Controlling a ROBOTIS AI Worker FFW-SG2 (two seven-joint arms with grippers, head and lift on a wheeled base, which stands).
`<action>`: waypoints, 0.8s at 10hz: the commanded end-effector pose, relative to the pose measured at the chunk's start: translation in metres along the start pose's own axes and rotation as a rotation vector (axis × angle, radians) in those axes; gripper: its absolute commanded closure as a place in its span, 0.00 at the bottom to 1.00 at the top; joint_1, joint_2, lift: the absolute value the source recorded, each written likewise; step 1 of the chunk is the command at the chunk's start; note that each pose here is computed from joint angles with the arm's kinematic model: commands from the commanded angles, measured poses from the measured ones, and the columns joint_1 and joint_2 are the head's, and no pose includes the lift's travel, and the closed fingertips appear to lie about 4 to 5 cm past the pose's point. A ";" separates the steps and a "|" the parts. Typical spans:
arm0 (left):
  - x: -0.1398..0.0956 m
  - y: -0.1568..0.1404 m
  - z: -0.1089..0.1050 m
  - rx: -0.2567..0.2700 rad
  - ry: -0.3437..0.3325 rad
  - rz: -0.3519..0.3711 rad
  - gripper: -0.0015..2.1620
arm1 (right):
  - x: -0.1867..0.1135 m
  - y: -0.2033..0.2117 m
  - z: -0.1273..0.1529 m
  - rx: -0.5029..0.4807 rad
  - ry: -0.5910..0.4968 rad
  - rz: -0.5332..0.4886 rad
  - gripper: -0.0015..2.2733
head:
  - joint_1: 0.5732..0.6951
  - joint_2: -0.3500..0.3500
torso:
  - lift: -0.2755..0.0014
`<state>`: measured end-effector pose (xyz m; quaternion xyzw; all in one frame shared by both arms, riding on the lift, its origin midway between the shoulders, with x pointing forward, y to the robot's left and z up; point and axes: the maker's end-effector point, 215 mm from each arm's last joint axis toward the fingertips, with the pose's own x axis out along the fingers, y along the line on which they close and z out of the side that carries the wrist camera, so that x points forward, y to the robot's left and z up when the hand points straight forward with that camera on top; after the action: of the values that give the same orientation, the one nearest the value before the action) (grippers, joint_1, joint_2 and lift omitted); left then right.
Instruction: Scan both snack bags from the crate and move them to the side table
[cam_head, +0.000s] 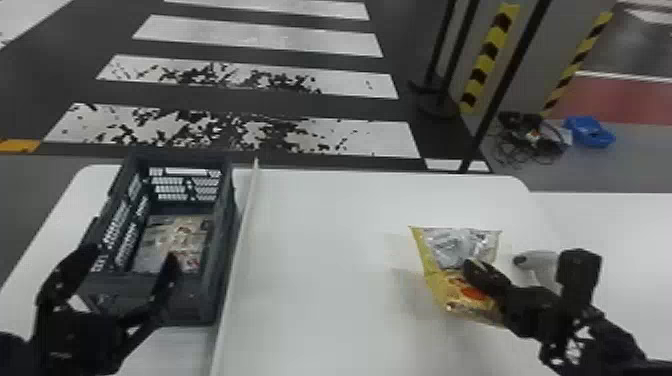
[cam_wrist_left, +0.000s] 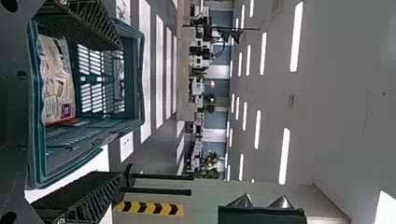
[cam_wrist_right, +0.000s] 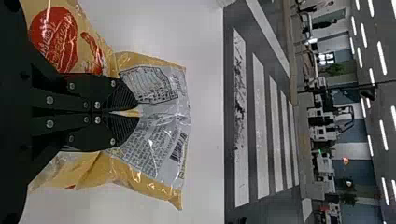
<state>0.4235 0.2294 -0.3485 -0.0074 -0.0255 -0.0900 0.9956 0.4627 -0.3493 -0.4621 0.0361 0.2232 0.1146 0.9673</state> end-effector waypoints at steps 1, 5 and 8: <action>0.001 0.003 -0.001 0.001 0.000 0.004 0.02 | -0.021 -0.021 0.039 -0.020 -0.064 -0.025 0.99 | 1.00 0.29 | 0.65; 0.001 0.004 -0.008 -0.001 0.010 0.008 0.02 | -0.056 -0.195 0.103 -0.158 -0.074 -0.267 0.99 | 1.00 0.14 | 0.65; 0.001 0.005 -0.008 0.000 0.011 0.009 0.02 | -0.066 -0.294 0.115 -0.262 -0.016 -0.405 0.99 | 1.00 0.00 | 0.65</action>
<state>0.4257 0.2330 -0.3566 -0.0071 -0.0195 -0.0862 0.9961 0.5147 -0.6372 -0.3660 -0.1222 0.1963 -0.0461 0.9718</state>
